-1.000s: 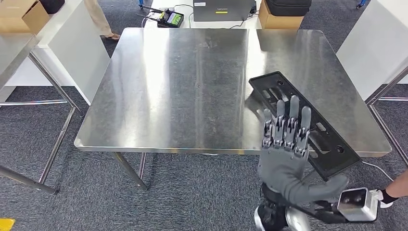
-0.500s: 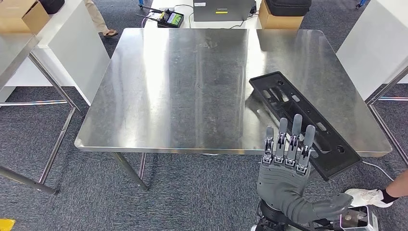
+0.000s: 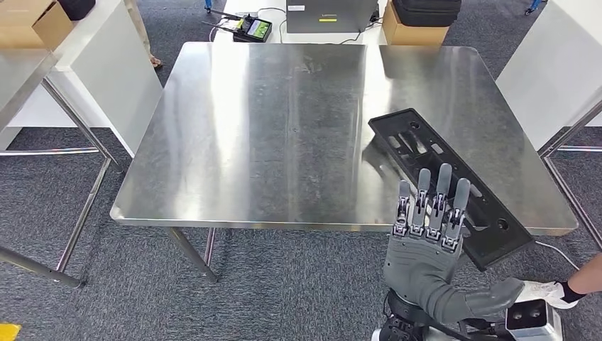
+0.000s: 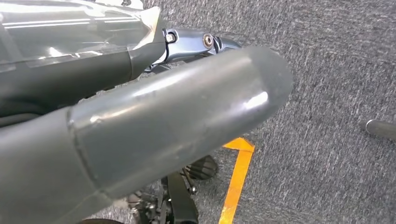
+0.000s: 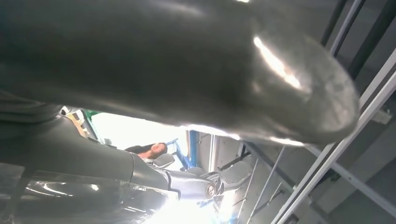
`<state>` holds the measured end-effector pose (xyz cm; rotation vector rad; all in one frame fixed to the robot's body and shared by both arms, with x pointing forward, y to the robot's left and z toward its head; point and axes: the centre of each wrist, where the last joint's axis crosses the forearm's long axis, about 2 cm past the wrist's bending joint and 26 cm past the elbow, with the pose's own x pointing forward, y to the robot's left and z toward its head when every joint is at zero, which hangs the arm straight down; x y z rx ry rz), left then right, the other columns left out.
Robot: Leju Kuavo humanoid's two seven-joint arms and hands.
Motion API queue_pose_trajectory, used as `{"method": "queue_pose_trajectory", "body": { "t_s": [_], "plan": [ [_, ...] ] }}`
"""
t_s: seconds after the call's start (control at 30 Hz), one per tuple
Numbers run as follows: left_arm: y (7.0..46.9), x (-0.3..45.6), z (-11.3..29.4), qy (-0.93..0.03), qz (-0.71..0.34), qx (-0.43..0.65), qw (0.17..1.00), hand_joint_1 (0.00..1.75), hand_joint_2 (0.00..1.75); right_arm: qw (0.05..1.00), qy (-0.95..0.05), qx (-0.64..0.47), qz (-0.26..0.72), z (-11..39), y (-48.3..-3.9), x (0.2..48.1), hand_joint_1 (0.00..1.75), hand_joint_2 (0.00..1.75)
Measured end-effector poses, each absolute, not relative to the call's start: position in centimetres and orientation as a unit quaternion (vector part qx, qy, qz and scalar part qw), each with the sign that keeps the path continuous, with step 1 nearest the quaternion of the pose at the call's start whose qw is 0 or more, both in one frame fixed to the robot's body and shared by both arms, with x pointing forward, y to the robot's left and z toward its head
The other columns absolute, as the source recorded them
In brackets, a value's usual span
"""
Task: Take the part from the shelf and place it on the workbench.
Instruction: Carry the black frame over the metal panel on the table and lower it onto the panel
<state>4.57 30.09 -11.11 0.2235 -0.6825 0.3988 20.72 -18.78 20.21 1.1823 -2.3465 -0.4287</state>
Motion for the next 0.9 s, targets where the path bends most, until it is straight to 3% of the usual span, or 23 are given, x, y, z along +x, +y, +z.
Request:
{"method": "queue_pose_trajectory", "body": {
  "t_s": [0.9],
  "plan": [
    [29.8, 4.6, -11.1, -0.334, 0.203, 0.113, 0.914, 0.00, 0.00, 0.259, -0.849, 0.427, -0.171, 18.9, -19.0, 19.7, 0.00, 0.00]
  ]
}}
